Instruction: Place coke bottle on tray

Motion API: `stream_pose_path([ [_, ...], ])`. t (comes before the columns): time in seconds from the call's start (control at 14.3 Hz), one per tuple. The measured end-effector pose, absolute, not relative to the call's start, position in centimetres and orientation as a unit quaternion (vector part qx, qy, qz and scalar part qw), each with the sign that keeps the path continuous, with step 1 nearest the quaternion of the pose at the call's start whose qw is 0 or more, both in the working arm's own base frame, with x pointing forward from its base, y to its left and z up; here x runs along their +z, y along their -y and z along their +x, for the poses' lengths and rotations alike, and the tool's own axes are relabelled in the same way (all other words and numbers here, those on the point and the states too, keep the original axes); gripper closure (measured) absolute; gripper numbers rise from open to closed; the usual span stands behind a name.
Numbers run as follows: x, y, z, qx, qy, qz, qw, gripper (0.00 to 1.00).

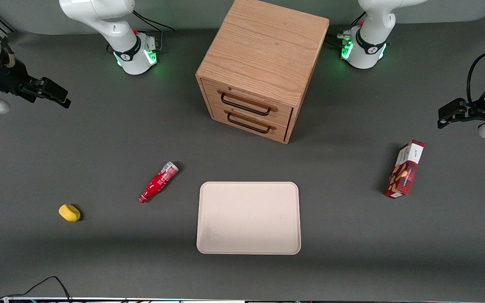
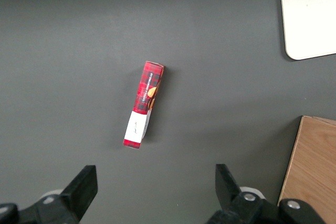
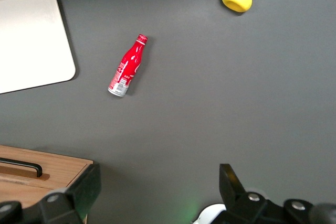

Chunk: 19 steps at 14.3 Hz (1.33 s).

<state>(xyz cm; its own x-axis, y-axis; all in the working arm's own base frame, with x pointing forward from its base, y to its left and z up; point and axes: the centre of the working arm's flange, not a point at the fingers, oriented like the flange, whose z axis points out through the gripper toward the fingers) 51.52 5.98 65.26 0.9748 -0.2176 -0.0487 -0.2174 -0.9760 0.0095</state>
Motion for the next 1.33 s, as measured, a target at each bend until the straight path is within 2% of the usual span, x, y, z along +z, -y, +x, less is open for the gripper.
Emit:
stream_pose_path([
  [0.91, 64.7, -5.6, 51.7, -0.037, 0.108, 0.994, 0.004, 0.00],
  [1.33, 65.4, -6.3, 52.5, -0.028, 0.104, 0.994, -0.001, 0.00],
])
